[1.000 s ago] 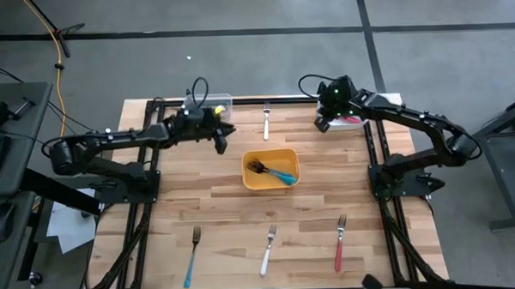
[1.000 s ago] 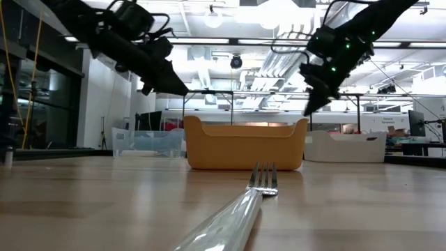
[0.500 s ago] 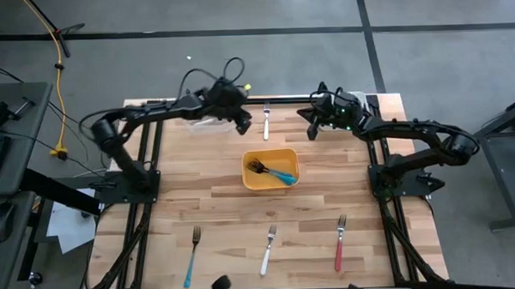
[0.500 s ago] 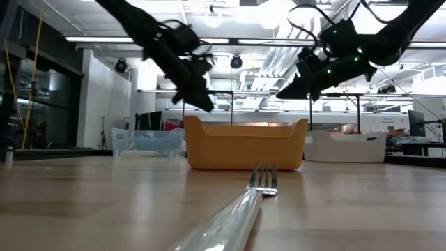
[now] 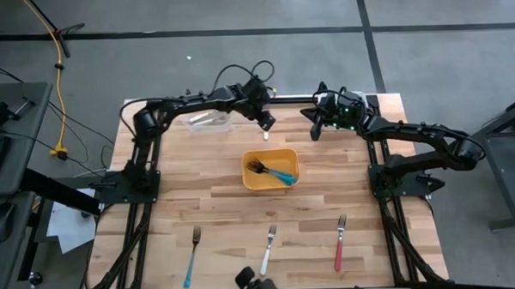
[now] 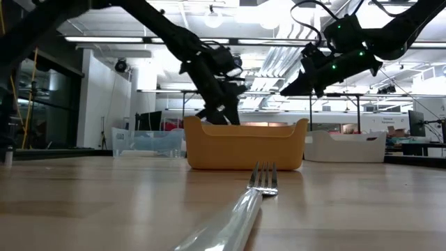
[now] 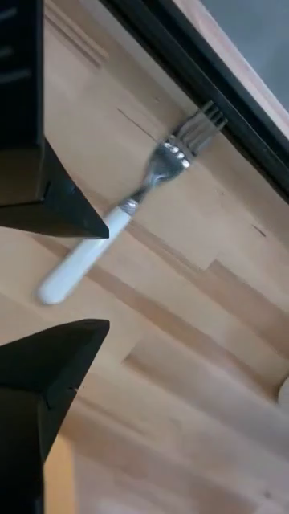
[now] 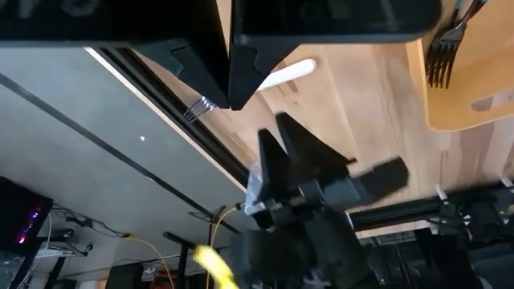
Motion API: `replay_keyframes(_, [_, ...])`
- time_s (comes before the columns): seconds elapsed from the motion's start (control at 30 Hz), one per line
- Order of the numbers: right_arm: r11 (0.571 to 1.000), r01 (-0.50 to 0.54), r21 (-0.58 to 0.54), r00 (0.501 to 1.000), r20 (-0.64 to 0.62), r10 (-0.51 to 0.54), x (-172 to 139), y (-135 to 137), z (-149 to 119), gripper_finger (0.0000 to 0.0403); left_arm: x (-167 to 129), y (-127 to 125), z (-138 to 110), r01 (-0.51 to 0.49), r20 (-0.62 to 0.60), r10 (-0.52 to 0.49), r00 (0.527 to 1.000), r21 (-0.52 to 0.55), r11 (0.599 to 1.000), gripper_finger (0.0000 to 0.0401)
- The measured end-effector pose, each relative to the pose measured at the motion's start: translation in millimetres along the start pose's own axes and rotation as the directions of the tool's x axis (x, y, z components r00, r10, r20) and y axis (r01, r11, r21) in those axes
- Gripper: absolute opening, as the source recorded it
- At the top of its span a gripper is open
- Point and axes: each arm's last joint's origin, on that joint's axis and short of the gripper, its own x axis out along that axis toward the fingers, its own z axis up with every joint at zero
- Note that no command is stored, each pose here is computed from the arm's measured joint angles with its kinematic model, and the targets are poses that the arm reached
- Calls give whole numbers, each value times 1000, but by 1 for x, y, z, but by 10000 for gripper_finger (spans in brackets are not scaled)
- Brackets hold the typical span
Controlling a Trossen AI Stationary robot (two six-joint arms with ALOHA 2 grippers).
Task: Sort silverware by color (type)
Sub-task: Put the white fork into the transparent bin
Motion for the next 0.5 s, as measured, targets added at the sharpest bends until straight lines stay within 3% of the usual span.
replay_keyframes(0.23, [1000, 0, -5, 1000, 1, 0, 0, 0, 0, 0, 21, -2, 6, -125, -57, 124, 991, -2, 992, 180])
replay_keyframes(0.5, [1000, 0, -8, 1000, 3, 0, 0, 0, 0, 0, 21, 0, 2, -164, -105, 159, 982, -41, 986, 180])
